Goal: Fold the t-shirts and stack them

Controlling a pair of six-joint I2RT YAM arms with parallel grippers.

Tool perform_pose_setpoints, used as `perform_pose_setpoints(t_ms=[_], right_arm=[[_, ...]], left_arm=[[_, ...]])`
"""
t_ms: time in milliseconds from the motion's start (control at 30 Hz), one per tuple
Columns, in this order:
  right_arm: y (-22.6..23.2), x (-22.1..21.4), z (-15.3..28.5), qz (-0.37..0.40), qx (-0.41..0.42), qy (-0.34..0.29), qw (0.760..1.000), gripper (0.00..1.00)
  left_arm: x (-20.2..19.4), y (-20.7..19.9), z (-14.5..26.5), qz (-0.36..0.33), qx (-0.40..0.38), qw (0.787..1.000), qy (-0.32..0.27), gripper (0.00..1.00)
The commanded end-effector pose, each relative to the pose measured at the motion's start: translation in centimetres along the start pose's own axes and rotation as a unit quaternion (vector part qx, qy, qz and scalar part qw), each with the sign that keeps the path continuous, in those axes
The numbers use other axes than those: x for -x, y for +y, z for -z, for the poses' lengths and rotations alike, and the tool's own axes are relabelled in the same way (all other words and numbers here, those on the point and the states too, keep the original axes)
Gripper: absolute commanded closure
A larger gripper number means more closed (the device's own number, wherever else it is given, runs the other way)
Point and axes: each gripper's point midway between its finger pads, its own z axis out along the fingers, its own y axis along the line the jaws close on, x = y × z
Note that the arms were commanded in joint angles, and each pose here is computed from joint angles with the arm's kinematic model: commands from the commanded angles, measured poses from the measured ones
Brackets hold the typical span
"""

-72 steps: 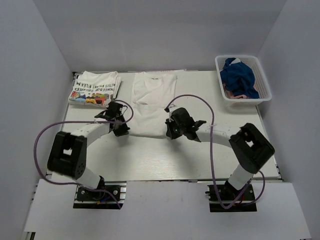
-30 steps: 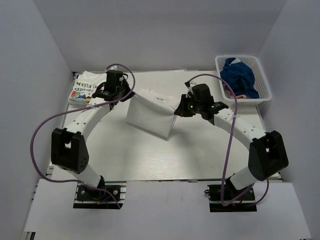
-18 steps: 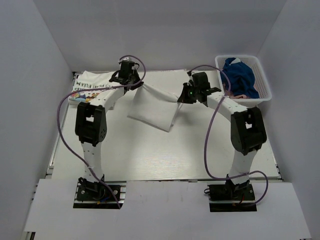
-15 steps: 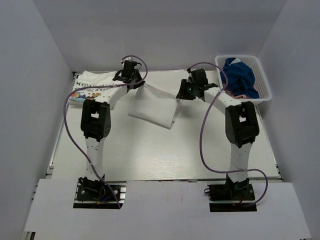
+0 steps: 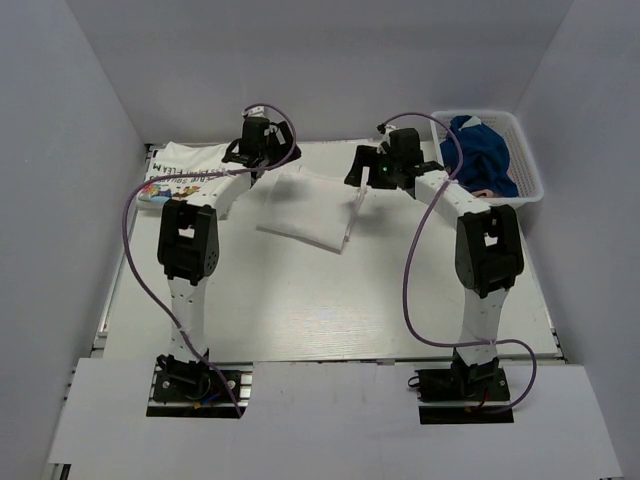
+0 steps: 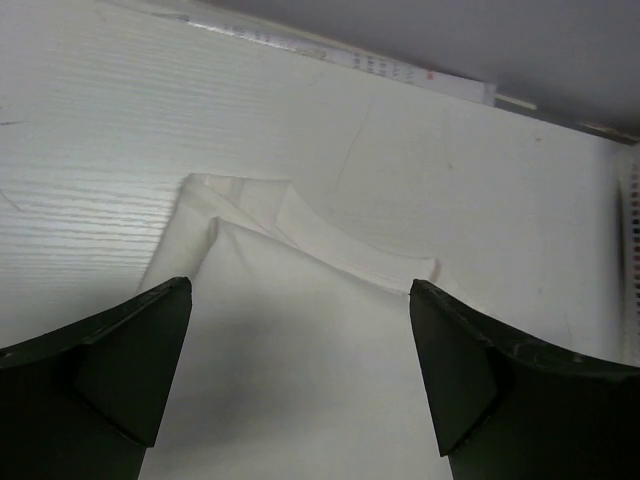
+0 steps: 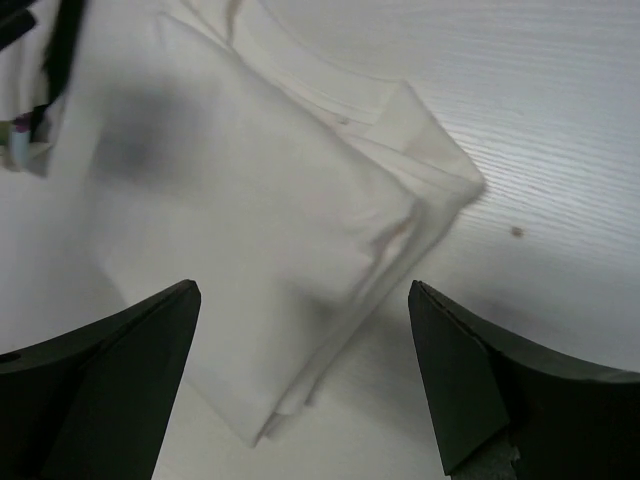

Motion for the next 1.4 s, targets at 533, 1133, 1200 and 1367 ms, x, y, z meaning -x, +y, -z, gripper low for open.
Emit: perform_pose_setpoints(t_ms=[533, 1133, 1200, 1367], right_arm=[[-2.4, -5.0, -9.8, -0.119, 0.08, 0.052, 0.988, 0.1], [1.1, -6.6, -2.8, 0.047, 0.079, 0.04, 0.995, 0.1], [2.5, -4.2, -0.7, 0.071, 0.085, 0.01, 0.994, 0.1], [4.1, -5.2, 4.8, 0.077, 0.093, -0.024, 0.992, 0.1]], left_arm=[[-8.8, 1.5, -5.6, -0.009, -0.031, 0.993, 0.11, 0.0], [-7.3, 3.2, 6.6, -0.038, 0.025, 0.995, 0.085, 0.0], [-5.5, 2.4, 8.3, -0.038, 0.023, 0.997, 0.069, 0.0], [-7.1, 3.5, 12.5, -0.038, 0.025, 0.996, 0.073, 0.0]])
